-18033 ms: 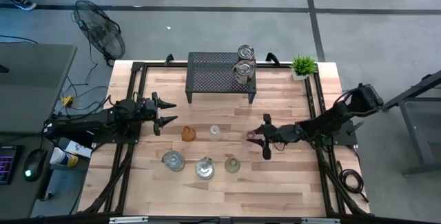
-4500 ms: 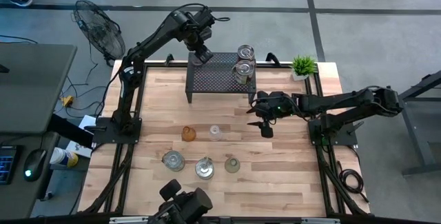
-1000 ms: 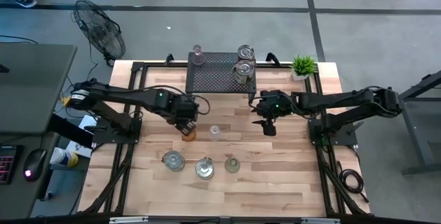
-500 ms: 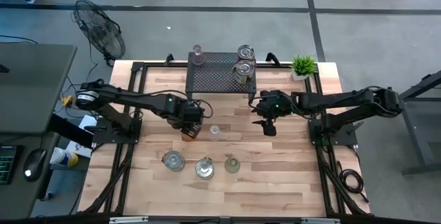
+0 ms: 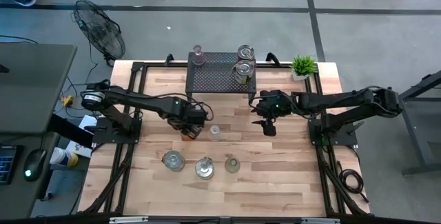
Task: Pick & Place candle stick holders
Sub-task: Put the yellow glass candlestick on the shelf aligned with the other candlestick
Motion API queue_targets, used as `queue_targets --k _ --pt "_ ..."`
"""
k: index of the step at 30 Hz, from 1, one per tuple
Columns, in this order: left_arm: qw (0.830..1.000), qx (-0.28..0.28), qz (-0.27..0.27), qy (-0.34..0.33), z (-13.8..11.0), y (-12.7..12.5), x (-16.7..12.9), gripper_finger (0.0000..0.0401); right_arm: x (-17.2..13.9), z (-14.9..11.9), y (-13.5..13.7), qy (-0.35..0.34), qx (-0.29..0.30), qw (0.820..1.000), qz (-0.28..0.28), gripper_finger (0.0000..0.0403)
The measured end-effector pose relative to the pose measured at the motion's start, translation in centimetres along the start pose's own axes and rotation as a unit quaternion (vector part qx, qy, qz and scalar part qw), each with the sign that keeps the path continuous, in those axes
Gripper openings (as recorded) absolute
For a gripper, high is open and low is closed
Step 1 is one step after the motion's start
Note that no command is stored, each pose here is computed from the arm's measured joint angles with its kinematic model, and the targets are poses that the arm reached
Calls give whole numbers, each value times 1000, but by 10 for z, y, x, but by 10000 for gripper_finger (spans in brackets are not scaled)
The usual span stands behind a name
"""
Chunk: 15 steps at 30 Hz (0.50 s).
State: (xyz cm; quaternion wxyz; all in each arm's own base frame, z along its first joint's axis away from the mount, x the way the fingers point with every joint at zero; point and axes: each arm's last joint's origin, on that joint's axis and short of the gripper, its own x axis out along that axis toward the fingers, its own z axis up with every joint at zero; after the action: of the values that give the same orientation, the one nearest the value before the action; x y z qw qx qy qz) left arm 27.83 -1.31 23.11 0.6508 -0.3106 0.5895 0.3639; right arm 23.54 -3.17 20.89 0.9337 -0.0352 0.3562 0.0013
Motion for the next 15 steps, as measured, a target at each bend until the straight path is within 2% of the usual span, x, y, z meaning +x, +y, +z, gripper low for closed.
queue_targets --k 6,15 --pt "1000 0 -4 1 1 -1 1 130 0 0 0 0 1 1000 0 224" --pt "1000 9 -9 1 1 -2 1 61 0 0 0 0 -1 1000 0 224"
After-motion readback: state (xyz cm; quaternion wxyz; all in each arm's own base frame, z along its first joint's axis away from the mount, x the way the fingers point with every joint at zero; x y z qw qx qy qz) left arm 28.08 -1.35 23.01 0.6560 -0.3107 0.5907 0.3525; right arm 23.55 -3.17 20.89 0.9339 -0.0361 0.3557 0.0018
